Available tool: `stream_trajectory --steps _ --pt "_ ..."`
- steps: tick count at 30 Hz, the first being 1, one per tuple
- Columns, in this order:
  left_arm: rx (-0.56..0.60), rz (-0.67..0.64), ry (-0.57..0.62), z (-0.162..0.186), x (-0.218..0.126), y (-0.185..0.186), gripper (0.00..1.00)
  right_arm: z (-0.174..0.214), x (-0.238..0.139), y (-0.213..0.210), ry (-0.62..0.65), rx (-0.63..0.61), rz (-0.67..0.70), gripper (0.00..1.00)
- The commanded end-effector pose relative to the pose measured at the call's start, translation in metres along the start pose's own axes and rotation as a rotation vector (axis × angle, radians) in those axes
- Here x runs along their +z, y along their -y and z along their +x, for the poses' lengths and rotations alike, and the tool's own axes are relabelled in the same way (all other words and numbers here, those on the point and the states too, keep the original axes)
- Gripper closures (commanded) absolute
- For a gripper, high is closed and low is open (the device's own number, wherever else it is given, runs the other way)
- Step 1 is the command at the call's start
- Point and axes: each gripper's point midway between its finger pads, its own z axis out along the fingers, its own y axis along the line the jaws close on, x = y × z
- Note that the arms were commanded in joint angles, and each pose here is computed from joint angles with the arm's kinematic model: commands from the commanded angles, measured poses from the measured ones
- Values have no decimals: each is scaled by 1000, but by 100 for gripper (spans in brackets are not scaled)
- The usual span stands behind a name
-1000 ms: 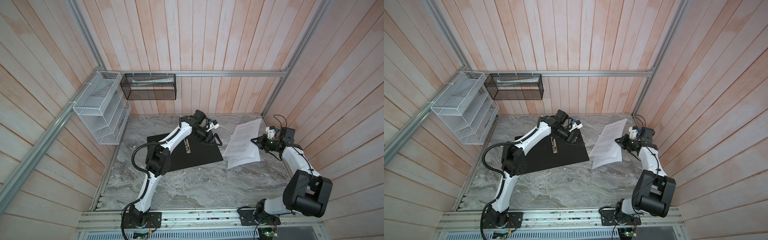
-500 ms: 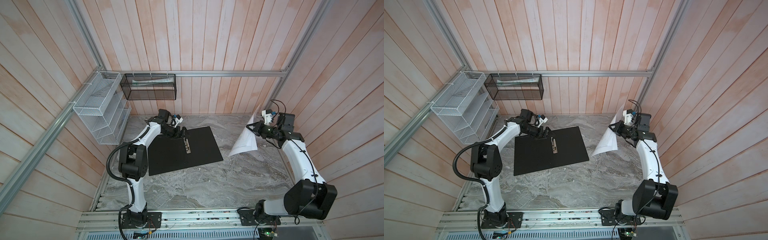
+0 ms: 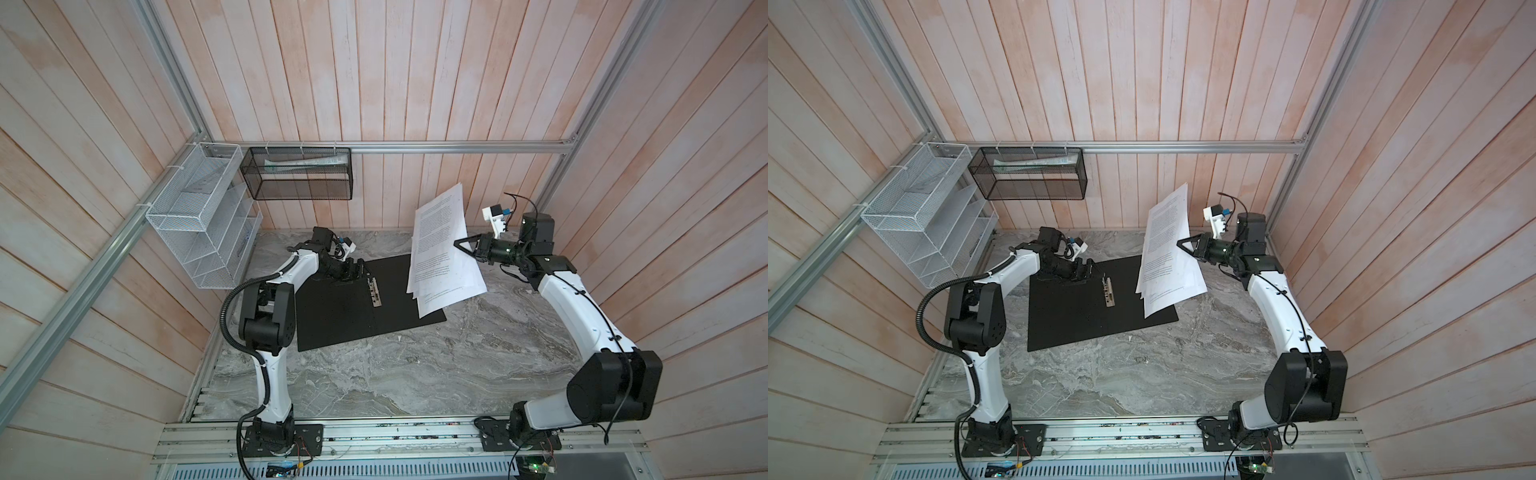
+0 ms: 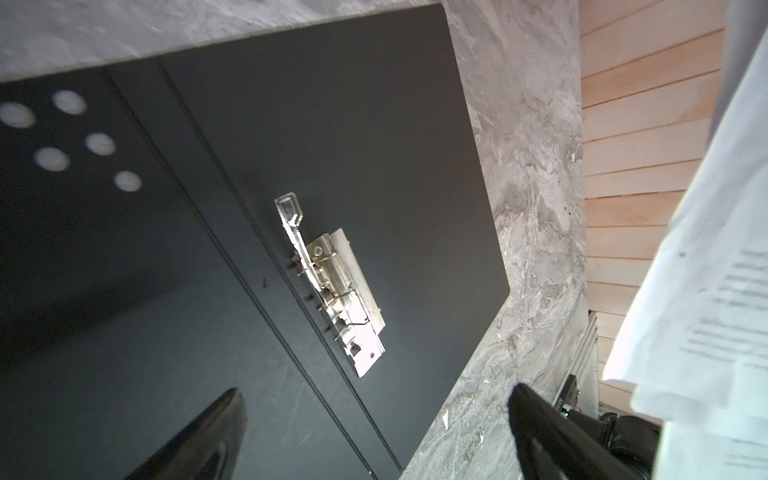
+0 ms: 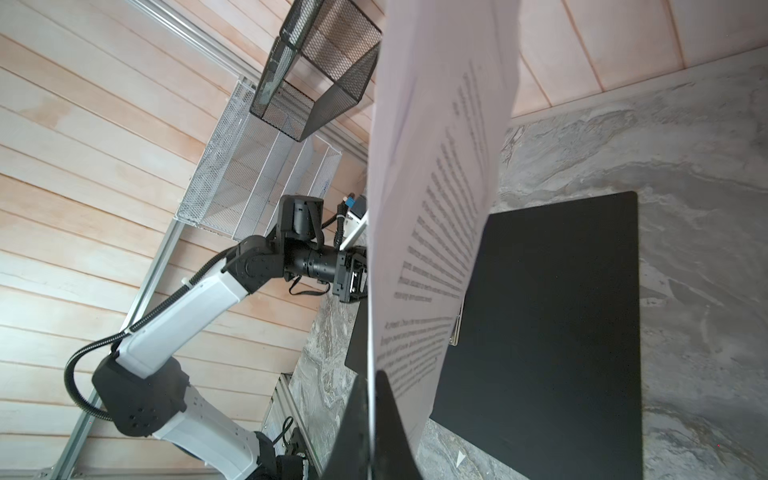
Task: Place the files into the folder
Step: 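Carry the papers over the black folder and lower them beside the clip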
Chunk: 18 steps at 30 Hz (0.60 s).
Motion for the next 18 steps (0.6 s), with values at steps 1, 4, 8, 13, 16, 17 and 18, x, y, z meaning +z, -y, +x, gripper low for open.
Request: stream_trajectory --steps 1,4,8,13,16,17,18 --pt "-20 37 37 -11 -15 -6 0 28 22 38 -93 70 -40 100" --pt "-9 38 29 -14 -18 -7 0 46 33 71 -139 114 -11 100" --pt "-7 42 27 -18 -16 -8 0 63 47 105 -181 167 2 100" --pt "-14 47 21 -20 -12 -11 0 82 68 145 -259 235 11 100" --pt "-14 31 21 -21 -10 -15 0 86 75 160 -286 255 27 100" --pt "-14 28 21 -21 -10 -15 0 86 76 162 -287 257 29 100" --pt "-16 27 20 -21 -9 -16 0 87 78 165 -292 257 33 100"
